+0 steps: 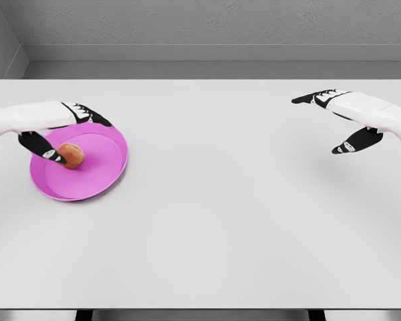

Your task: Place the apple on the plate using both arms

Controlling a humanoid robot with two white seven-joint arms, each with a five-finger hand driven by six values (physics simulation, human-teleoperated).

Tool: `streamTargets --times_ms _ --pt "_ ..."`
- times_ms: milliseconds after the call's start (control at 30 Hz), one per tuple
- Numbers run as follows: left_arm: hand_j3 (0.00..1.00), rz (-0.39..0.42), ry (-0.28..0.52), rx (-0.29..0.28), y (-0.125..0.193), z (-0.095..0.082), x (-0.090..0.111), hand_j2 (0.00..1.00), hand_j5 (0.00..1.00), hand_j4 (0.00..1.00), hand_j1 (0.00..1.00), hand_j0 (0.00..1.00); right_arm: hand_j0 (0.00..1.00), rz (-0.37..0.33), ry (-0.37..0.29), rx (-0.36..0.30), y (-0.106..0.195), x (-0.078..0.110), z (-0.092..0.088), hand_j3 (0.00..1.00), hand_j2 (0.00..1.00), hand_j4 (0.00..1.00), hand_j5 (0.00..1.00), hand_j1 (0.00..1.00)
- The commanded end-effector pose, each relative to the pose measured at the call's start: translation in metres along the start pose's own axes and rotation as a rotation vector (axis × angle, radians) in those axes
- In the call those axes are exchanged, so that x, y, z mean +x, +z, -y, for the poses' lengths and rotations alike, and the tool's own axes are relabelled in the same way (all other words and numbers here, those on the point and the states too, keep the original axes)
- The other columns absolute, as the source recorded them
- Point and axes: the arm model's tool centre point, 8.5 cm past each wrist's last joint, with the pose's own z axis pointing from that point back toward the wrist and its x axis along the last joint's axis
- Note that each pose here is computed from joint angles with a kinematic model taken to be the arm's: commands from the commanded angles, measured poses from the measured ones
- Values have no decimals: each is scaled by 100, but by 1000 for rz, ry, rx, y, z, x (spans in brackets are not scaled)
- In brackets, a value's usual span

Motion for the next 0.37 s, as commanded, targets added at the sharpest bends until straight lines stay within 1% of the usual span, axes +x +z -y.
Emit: streamTargets --times_ms 0,67,267,333 --pt "100 -46 44 33 14 -2 -16 100 100 100 100 100 100 0 -3 -1 0 0 0 100 100 100 100 100" --pt "100 -56 49 38 16 -2 -19 100 100 100 100 100 100 0 -3 -1 0 0 0 100 100 100 100 100" --pt "100 -54 60 33 15 3 -19 100 100 100 100 100 100 -1 -2 -1 0 0 0 100 100 100 100 100" --pt "100 -56 57 38 16 1 -19 100 100 100 100 100 100 -13 -13 1 1 -5 -1 100 100 100 100 100"
